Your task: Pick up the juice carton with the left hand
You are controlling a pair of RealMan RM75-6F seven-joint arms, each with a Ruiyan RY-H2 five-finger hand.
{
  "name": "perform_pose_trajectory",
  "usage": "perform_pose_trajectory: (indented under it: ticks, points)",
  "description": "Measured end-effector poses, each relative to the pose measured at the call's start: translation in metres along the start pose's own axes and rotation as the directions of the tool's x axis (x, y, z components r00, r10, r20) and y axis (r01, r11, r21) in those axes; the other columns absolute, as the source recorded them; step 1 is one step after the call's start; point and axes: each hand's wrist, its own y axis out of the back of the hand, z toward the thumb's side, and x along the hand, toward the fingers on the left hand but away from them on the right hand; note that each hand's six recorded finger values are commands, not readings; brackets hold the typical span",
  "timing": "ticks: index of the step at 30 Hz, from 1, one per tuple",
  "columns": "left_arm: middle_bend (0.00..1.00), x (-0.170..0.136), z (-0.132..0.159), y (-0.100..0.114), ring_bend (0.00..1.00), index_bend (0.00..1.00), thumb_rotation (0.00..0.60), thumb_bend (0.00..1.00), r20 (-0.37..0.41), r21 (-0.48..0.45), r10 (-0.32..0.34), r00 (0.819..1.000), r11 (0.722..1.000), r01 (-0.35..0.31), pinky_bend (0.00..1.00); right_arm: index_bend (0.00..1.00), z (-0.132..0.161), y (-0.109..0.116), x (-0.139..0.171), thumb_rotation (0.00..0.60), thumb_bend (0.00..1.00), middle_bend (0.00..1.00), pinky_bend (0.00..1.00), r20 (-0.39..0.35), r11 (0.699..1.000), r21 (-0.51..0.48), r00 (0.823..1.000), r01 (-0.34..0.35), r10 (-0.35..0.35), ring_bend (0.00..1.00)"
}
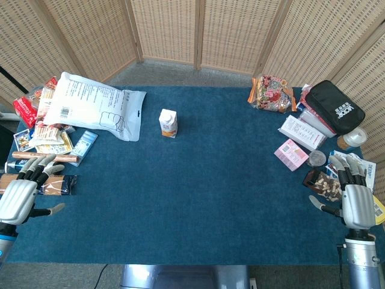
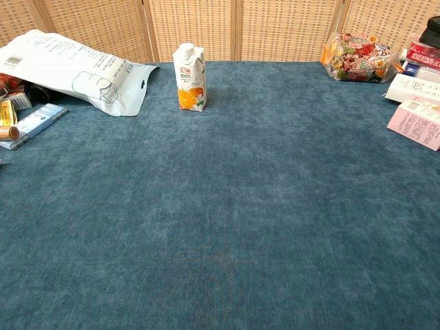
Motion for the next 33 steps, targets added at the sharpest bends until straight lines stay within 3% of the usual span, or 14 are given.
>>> perform_pose_trajectory:
  ticks: [14,20,25,33]
  points:
    - [0.0,0.017,-0.005,-0.016,0.0,0.22,0.6,0.06,-0.021,-0.041,-0.051,0.999,0.998,0.05,0.0,0.1,0.004,0.0,0.0,0.6,0.0,0.14,0.0,-0.01,1.0,-0.017,1.0,-0.007,0.006,0.0]
    - [0.0,0.067,-0.005,-0.023,0.0,0.21,0.6,0.06,-0.01,-0.103,-0.035,0.999,0.994,0.034,0.0,0.1,0.005,-0.002,0.0,0.6,0.0,0.14,0.0,-0.013,0.999,-0.032,1.0,-0.019,0.019,0.0]
    - [0.0,0.125,0.002,-0.032,0.0,0.2,0.6,0.06,-0.019,-0.16,-0.024,1.0,0.987,0.021,0.0,0.1,0.005,-0.001,-0.001,0.6,0.0,0.14,0.0,-0.012,0.999,-0.047,1.0,-0.025,0.025,0.0]
    - [0.0,0.207,0.049,-0.057,0.0,0.09,0.6,0.06,0.003,-0.226,-0.054,0.999,0.973,0.053,0.0,0.1,0.006,-0.001,-0.001,0.6,0.0,0.14,0.0,-0.023,0.997,-0.074,0.999,-0.037,0.035,0.0]
